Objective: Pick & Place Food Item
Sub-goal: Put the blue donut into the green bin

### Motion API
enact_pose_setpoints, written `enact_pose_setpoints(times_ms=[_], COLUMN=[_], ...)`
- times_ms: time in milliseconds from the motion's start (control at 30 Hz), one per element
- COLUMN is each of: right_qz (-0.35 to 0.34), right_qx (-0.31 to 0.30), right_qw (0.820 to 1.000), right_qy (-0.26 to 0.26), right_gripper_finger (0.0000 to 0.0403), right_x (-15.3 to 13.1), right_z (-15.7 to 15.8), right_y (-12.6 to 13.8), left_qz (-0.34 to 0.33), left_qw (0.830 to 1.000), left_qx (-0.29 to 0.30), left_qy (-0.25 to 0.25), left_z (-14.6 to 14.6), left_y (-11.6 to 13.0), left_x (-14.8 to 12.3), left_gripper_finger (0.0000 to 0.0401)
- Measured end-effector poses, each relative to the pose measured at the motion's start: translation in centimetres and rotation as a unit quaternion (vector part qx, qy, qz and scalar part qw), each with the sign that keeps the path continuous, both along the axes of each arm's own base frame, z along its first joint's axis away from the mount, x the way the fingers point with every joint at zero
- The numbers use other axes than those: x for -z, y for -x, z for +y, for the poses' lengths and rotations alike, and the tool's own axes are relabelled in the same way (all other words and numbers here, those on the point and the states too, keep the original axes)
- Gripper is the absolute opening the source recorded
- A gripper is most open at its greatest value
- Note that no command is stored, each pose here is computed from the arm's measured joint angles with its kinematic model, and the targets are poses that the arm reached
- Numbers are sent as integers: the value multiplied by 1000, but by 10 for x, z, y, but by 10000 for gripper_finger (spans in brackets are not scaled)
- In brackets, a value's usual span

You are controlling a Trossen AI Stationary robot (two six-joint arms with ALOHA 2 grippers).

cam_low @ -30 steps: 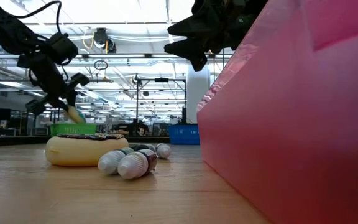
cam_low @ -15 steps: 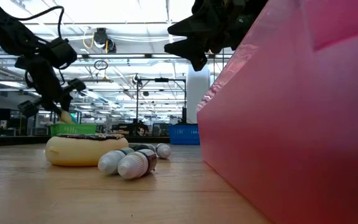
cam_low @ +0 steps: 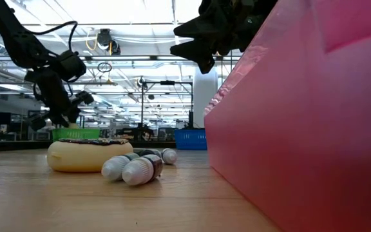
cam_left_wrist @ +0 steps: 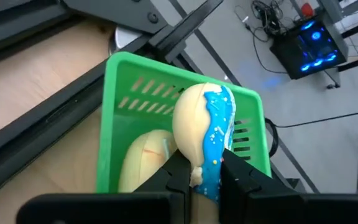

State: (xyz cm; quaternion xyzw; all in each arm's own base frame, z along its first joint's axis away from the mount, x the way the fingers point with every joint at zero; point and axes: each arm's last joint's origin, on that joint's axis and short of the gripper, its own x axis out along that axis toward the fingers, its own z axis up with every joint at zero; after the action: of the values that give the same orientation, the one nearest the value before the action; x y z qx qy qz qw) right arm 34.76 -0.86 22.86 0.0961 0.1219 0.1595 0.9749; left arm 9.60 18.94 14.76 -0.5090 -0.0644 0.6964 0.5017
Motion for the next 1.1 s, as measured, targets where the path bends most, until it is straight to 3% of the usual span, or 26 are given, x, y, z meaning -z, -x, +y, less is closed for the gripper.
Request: enact_pose_setpoints(times_ms=[567, 1100], right_qz=[11, 15], right_qx=[1, 1], right_qw=[1000, 1000], right_qy=[0, -1], right_gripper_finger=[210, 210], right_x=[2, 3], right_z=[0, 0], right_y=[0, 1], left_qz=[-54, -40], left_qw=[998, 998], left_qx=[-25, -17], left_qy=[-18, -36], left_z=[0, -5], left_y=[-4, -3], left_x=[-4, -12], left_gripper_finger=[47, 47])
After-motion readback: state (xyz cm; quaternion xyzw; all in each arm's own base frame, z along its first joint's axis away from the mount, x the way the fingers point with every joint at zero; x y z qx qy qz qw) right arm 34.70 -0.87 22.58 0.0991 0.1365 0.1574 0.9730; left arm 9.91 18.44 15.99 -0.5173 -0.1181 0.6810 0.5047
